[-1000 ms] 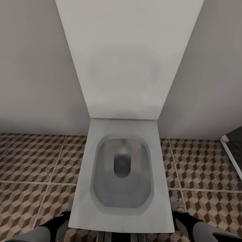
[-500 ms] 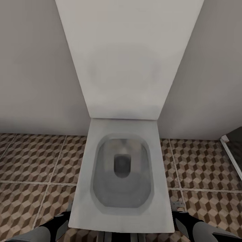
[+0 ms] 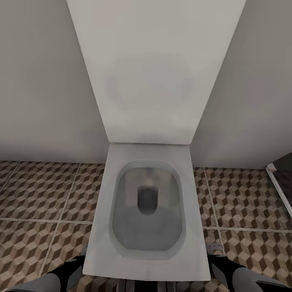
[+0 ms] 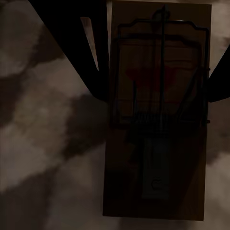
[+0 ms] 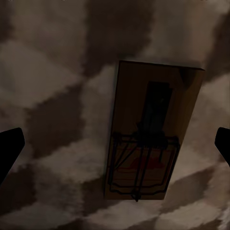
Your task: Take the four mousetraps from the cabinet in the bathroom and place them on the bathroom floor. Make sure all four end up on the same floor surface, and ensure that at least two of them are either under or directly next to the same bathroom sink.
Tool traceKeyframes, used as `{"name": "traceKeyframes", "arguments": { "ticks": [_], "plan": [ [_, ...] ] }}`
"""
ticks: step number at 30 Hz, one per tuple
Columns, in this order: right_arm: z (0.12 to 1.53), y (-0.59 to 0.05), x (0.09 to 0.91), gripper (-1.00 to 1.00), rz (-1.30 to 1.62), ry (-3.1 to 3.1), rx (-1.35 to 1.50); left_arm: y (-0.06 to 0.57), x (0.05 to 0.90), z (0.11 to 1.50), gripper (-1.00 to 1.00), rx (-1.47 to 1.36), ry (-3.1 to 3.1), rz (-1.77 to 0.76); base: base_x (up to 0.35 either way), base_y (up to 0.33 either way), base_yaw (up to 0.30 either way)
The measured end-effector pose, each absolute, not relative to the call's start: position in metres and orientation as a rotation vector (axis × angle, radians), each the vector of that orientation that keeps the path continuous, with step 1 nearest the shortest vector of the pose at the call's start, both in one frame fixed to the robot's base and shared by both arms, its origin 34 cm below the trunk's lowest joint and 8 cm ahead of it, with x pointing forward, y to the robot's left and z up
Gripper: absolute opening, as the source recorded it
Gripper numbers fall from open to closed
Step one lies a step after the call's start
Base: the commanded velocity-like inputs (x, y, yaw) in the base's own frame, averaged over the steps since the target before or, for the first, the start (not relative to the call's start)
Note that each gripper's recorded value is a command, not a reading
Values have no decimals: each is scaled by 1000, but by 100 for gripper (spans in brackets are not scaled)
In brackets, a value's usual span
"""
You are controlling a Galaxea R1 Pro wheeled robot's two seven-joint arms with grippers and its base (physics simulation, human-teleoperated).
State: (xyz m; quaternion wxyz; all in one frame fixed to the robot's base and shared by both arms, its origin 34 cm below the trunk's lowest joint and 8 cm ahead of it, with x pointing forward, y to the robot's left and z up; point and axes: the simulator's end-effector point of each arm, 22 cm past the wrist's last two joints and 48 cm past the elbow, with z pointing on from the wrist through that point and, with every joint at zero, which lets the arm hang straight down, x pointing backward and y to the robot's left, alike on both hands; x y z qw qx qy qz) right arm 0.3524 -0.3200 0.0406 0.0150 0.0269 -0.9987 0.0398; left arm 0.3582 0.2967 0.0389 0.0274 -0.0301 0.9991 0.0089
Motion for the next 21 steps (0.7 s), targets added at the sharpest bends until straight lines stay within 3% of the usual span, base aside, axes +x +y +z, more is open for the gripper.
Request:
{"name": "traceKeyframes", "arguments": {
  "ticks": [21],
  "plan": [
    [41, -320, 352, 100, 125, -3108, 84, 296, 359, 39, 100, -83, 3082, 27, 0, 0, 0]
  ]
}}
